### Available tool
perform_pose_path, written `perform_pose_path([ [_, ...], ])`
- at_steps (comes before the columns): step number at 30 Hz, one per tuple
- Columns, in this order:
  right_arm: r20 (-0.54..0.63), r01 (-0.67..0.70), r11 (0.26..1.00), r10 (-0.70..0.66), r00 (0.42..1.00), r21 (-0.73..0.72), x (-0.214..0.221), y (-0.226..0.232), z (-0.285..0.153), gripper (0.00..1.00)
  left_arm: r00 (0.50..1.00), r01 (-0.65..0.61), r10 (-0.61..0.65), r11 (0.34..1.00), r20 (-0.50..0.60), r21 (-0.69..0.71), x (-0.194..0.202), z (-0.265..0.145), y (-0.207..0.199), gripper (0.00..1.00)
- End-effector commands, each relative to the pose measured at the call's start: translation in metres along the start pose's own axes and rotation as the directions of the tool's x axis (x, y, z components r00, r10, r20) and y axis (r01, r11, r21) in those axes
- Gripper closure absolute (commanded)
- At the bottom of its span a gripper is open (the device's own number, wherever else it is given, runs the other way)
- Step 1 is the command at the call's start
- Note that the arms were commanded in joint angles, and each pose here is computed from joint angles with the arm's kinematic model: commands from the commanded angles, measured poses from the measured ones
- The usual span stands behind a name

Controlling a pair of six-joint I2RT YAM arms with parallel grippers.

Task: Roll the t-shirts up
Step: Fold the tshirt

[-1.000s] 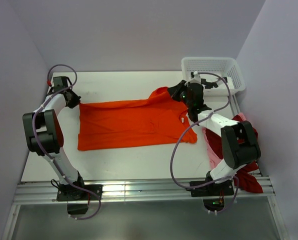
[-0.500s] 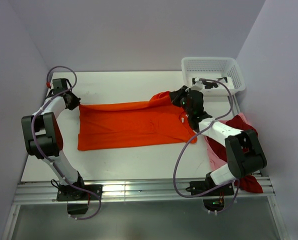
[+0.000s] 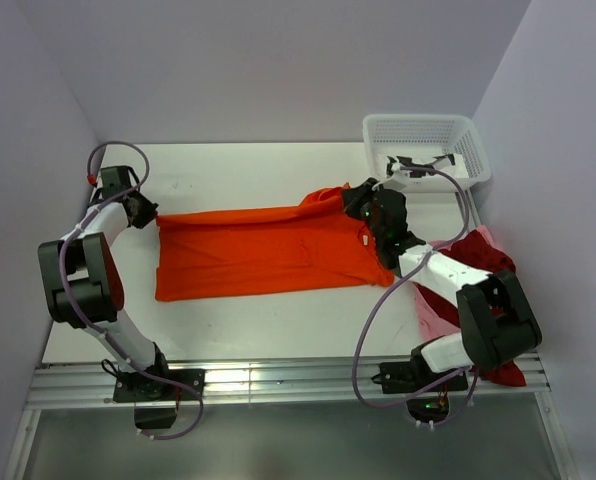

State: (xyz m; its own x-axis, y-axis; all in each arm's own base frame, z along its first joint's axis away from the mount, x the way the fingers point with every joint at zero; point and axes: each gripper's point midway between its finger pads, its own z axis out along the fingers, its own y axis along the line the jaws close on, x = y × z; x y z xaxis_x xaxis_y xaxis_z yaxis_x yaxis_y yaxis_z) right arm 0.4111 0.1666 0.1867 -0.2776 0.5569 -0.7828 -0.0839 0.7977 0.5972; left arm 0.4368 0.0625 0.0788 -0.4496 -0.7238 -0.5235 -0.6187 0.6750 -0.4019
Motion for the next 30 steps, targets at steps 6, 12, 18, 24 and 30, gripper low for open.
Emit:
perform_pose_path([
  [6, 0.097, -0.007, 1.000, 0.009, 0.995, -0.025, -0.026, 0.011, -0.013, 1.00, 0.998, 0.025, -0.029, 0.997, 0.058, 0.074, -0.013, -0.019, -0.012, 1.00],
  [12, 0.100, -0.021, 1.000, 0.023, 0.995, -0.023, -0.024, 0.007, -0.020, 1.00, 0.998, 0.029, -0.032, 0.997, 0.050, 0.069, -0.005, -0.023, -0.007, 1.00],
  [18, 0.106, -0.022, 0.999, 0.025, 0.994, -0.029, -0.025, 0.007, -0.029, 1.00, 0.997, 0.031, -0.036, 0.997, 0.064, 0.076, -0.007, -0.031, -0.007, 1.00],
  [24, 0.094, -0.019, 0.999, 0.021, 0.995, -0.028, -0.020, 0.003, -0.036, 1.00, 0.997, 0.038, -0.044, 0.996, 0.067, 0.077, -0.006, -0.036, -0.006, 1.00],
  [30, 0.080, -0.023, 0.999, 0.026, 0.996, -0.028, -0.011, -0.001, -0.044, 1.00, 0.997, 0.051, -0.055, 0.996, 0.059, 0.074, 0.000, -0.040, -0.002, 1.00],
])
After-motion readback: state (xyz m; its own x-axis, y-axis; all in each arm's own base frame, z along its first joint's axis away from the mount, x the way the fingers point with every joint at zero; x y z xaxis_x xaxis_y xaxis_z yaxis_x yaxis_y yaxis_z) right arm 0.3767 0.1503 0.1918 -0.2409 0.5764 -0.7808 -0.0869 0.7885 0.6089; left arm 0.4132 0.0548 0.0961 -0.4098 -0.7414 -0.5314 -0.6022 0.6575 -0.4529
